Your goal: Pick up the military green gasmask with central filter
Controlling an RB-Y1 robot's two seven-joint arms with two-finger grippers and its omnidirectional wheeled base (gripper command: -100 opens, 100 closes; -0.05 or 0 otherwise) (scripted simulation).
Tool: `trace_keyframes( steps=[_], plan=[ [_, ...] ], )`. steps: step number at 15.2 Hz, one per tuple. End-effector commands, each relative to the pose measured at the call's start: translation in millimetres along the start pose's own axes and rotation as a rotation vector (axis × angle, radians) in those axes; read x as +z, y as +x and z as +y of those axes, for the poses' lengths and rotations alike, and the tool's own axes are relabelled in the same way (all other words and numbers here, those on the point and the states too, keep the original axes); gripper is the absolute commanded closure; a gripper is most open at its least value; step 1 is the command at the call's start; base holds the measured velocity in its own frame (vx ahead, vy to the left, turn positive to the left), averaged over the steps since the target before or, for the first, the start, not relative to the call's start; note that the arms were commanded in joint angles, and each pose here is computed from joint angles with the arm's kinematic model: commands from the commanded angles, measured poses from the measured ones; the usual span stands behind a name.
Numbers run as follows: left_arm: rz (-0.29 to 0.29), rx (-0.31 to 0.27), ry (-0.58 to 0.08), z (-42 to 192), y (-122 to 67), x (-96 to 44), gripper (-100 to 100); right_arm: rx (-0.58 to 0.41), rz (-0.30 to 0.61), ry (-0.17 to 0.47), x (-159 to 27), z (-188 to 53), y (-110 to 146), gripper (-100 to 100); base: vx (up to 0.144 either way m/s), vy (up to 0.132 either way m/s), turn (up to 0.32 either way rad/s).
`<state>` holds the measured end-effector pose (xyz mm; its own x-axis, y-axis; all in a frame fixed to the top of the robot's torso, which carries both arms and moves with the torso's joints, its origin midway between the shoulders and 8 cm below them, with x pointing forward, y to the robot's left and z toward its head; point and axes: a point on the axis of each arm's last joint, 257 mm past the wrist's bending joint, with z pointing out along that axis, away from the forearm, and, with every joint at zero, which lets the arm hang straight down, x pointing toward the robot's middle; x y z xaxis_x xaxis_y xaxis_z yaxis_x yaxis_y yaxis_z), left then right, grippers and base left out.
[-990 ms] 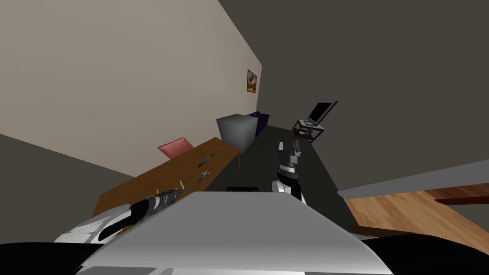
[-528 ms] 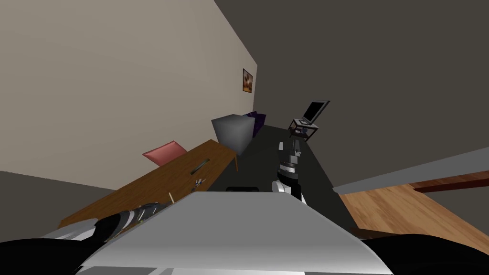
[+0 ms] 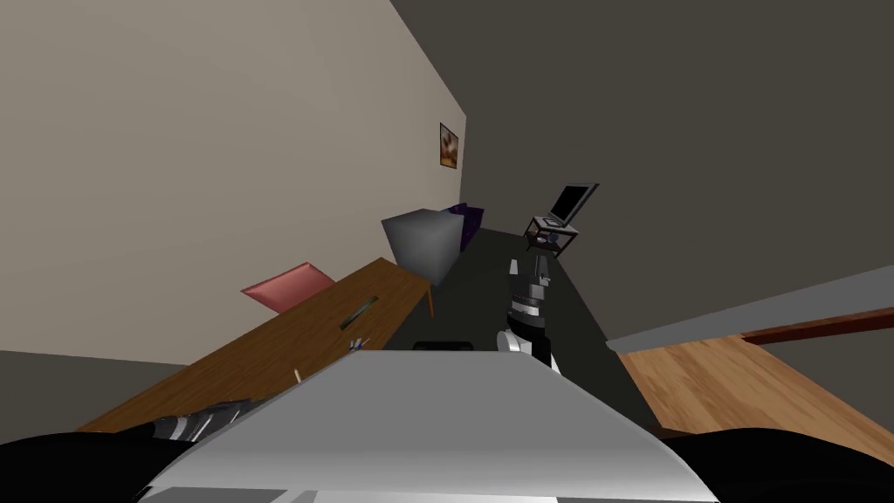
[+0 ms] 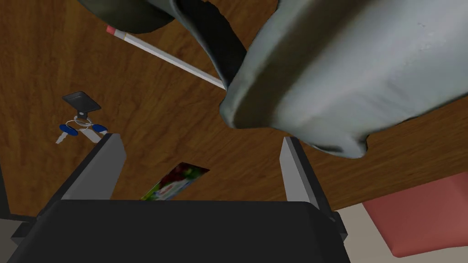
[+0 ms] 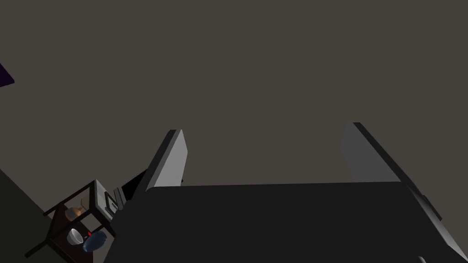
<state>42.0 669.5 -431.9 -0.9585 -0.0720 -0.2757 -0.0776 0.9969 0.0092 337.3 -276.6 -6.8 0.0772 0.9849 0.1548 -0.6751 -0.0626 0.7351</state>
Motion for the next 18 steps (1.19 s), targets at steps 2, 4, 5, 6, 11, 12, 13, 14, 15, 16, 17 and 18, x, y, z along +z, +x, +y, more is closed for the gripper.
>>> trace_keyframes(
  steps=[2, 4, 5, 6, 11, 12, 13, 14, 15, 16, 17, 18],
  plan=[
    [0.069, -0.005, -0.036, 19.2, 26.6, -20.6, -100, 0.0, 0.0, 0.0, 0.0, 0.0, 0.0, 0, 0.081, 0.013, -0.021],
    [0.126, -0.012, -0.064, 33.7, 50.2, -36.9, -100, 0.0, 0.0, 0.0, 0.0, 0.0, 0.0, 0, 0.086, 0.012, -0.008],
    [0.126, -0.012, -0.064, 33.7, 50.2, -36.9, -100, 0.0, 0.0, 0.0, 0.0, 0.0, 0.0, 0, 0.068, 0.003, 0.014],
    [0.126, -0.012, -0.064, 33.7, 50.2, -36.9, -100, 0.0, 0.0, 0.0, 0.0, 0.0, 0.0, 0, 0.037, 0.0, 0.006],
    [0.192, -0.009, -0.074, 33.6, 76.6, -43.5, -100, 0.0, 0.0, 0.0, 0.0, 0.0, 0.0, 0, 0.042, -0.014, 0.046],
    [0.192, -0.001, -0.072, 30.3, 74.6, -39.9, -100, 0.0, 0.0, 0.0, 0.0, 0.0, 0.0, 0, 0.036, 0.048, 0.212],
    [0.192, 0.007, -0.07, 27.0, 72.5, -36.3, -100, 0.0, 0.0, 0.0, 0.0, 0.0, -0.1, 0, 0.042, 0.058, 0.185],
    [0.191, 0.016, -0.068, 23.6, 70.2, -32.7, -100, 0.0, 0.0, 0.0, 0.0, 0.0, -0.1, 0, 0.043, 0.067, 0.128],
    [0.19, 0.025, -0.066, 20.1, 67.8, -29.2, -100, 0.0, 0.0, 0.0, 0.0, 0.0, -0.1, 0, 0.042, 0.078, 0.131],
    [0.188, 0.034, -0.064, 16.7, 65.3, -25.8, -100, 0.0, 0.0, 0.0, 0.0, 0.0, -0.1, 0, 0.046, 0.077, 0.136],
    [0.188, 0.034, -0.064, 16.7, 65.3, -25.8, -100, 0.0, 0.0, 0.0, 0.0, 0.0, -0.1, 0, 0.038, 0.058, 0.067],
    [0.186, 0.043, -0.062, 13.1, 62.7, -22.4, -100, 0.0, 0.0, 0.0, 0.0, 0.0, 0.0, 0, 0.029, 0.045, 0.049]
  ],
)
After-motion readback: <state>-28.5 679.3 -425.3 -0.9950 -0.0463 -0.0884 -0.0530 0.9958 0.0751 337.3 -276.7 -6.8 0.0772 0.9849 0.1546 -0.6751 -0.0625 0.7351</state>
